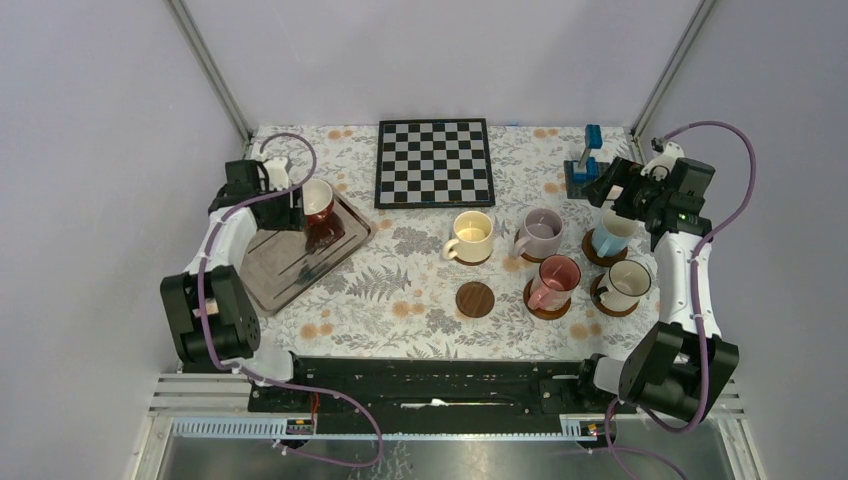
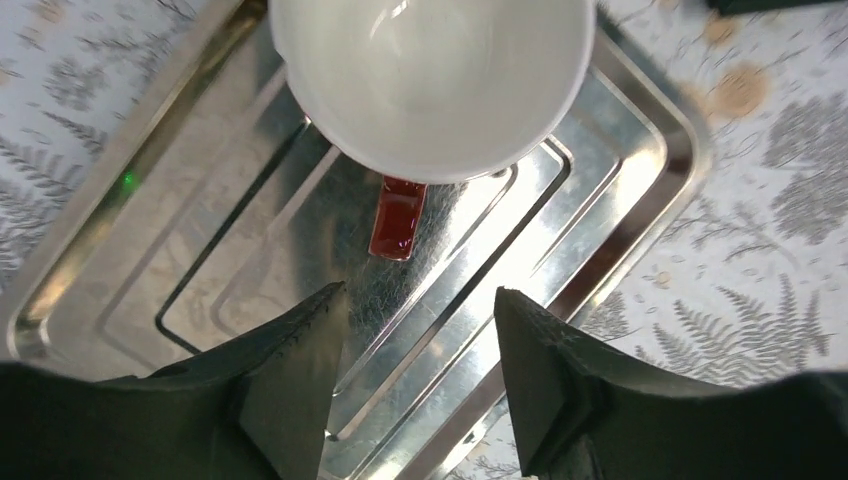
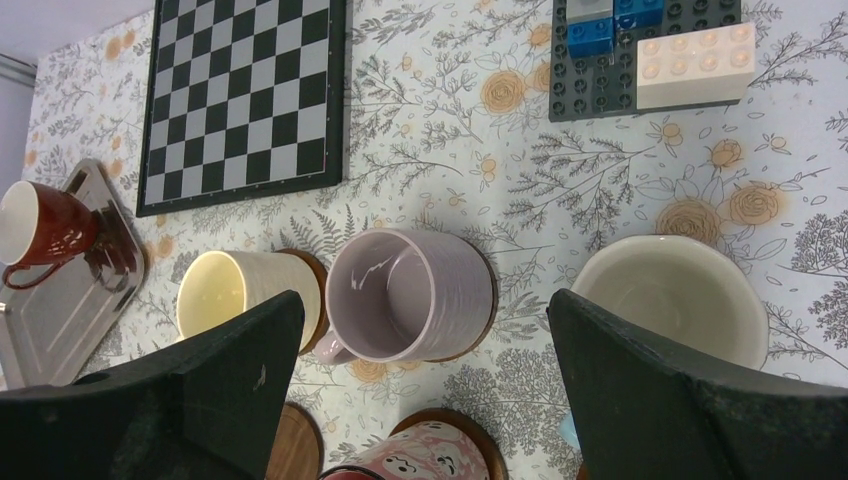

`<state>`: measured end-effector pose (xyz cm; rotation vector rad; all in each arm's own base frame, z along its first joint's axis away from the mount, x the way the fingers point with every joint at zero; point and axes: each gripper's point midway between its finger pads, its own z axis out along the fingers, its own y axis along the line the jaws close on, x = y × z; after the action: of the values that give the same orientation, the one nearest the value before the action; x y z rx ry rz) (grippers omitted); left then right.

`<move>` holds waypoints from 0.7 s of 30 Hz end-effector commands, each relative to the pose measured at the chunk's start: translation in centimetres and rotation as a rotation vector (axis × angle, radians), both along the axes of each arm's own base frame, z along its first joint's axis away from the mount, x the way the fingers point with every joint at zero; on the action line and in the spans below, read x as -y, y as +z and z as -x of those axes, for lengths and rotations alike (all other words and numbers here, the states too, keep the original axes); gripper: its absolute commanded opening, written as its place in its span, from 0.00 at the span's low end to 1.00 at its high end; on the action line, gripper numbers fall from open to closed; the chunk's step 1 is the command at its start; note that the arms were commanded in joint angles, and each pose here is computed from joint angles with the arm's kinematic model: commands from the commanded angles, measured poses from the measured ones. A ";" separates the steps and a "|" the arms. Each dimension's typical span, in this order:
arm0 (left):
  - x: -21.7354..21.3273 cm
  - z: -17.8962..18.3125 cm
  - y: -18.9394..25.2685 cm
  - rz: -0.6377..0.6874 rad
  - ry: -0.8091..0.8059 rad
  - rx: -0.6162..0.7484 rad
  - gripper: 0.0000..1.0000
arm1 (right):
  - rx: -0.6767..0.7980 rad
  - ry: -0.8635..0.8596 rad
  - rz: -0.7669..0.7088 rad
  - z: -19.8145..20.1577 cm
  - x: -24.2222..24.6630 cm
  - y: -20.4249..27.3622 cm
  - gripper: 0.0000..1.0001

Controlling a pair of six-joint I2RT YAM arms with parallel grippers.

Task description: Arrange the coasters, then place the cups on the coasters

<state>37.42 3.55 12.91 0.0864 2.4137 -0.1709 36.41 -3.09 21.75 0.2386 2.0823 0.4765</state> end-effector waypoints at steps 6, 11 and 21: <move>-0.7 -3.3 -3.4 -0.025 -0.034 0.065 0.59 | 0.051 0.055 0.004 -0.2 -0.6 1.0 1.00; -0.5 -4.7 -4.8 0.001 -0.043 0.067 0.56 | 0.048 0.056 -0.001 -0.2 -0.7 1.1 1.00; 0.0 -5.9 -5.6 0.031 -0.064 0.101 0.31 | 0.030 0.067 -0.023 -0.1 -0.9 0.7 1.00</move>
<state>40.81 3.78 5.20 0.1221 2.4343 -0.2110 36.27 -2.56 21.70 0.2079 2.0832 0.5064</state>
